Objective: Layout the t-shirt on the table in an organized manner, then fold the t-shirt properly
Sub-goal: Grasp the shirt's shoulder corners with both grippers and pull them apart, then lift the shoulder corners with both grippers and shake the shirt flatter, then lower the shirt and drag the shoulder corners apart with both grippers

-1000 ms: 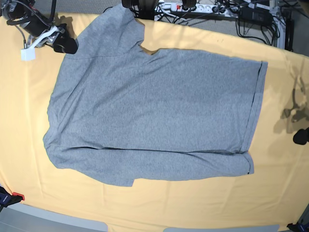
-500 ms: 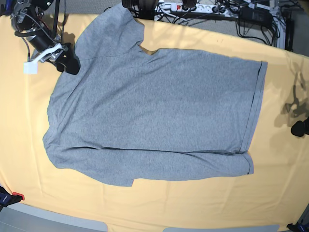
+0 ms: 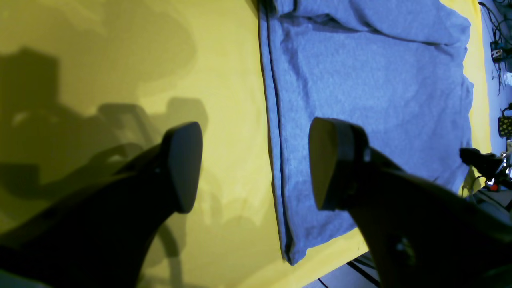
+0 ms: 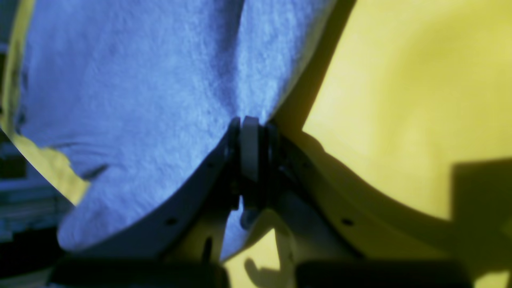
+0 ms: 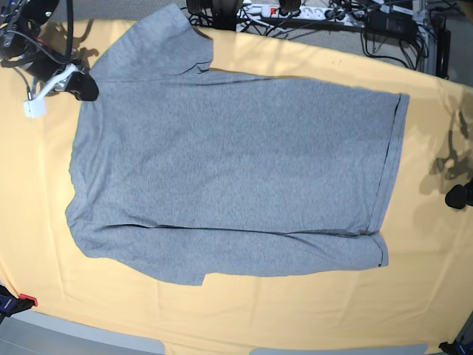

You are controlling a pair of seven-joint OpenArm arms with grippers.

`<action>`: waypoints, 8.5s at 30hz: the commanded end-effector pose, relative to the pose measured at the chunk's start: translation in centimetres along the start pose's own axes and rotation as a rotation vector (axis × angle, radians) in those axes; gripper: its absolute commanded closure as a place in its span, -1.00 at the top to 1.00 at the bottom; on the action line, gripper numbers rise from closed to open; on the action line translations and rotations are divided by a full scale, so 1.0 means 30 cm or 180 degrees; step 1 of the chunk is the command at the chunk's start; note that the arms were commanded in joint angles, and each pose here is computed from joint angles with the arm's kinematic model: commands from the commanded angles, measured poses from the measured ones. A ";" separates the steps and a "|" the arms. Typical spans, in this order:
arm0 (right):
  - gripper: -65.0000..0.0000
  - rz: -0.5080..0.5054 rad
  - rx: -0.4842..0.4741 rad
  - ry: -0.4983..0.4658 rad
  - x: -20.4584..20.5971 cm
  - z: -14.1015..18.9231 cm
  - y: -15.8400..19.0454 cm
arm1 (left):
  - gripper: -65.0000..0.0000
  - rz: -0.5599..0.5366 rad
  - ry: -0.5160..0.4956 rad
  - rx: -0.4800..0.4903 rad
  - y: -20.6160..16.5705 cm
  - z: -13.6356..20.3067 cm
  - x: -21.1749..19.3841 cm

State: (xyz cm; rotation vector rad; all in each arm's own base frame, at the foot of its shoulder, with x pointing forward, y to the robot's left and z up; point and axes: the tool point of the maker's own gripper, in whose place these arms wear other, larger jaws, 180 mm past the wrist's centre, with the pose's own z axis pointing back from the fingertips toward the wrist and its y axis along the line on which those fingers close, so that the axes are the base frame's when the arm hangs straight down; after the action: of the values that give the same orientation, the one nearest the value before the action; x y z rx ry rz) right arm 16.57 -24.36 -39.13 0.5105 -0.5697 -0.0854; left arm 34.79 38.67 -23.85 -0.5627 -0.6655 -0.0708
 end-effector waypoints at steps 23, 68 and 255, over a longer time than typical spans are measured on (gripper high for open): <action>-1.00 0.0569 -0.0205 -0.0191 0.074 0.167 0.062 | 0.32 0.0332 0.0008 -0.0031 0.007 0.018 -0.308; -1.00 0.0570 -0.0215 -0.0173 0.071 0.167 0.060 | 0.32 0.0418 0.0134 -0.0588 -0.338 -0.187 -0.754; -1.00 0.1888 -0.0722 -0.0393 0.308 0.102 0.093 | -1.00 -0.1972 -0.0104 -0.0199 -0.505 -0.218 -0.299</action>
State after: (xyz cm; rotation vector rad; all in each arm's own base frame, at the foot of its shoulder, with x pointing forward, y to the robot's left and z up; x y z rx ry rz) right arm 21.80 -24.94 -32.17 0.1166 -0.7587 0.3745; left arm 27.12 21.37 -27.79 -0.4075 -0.8082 -0.6430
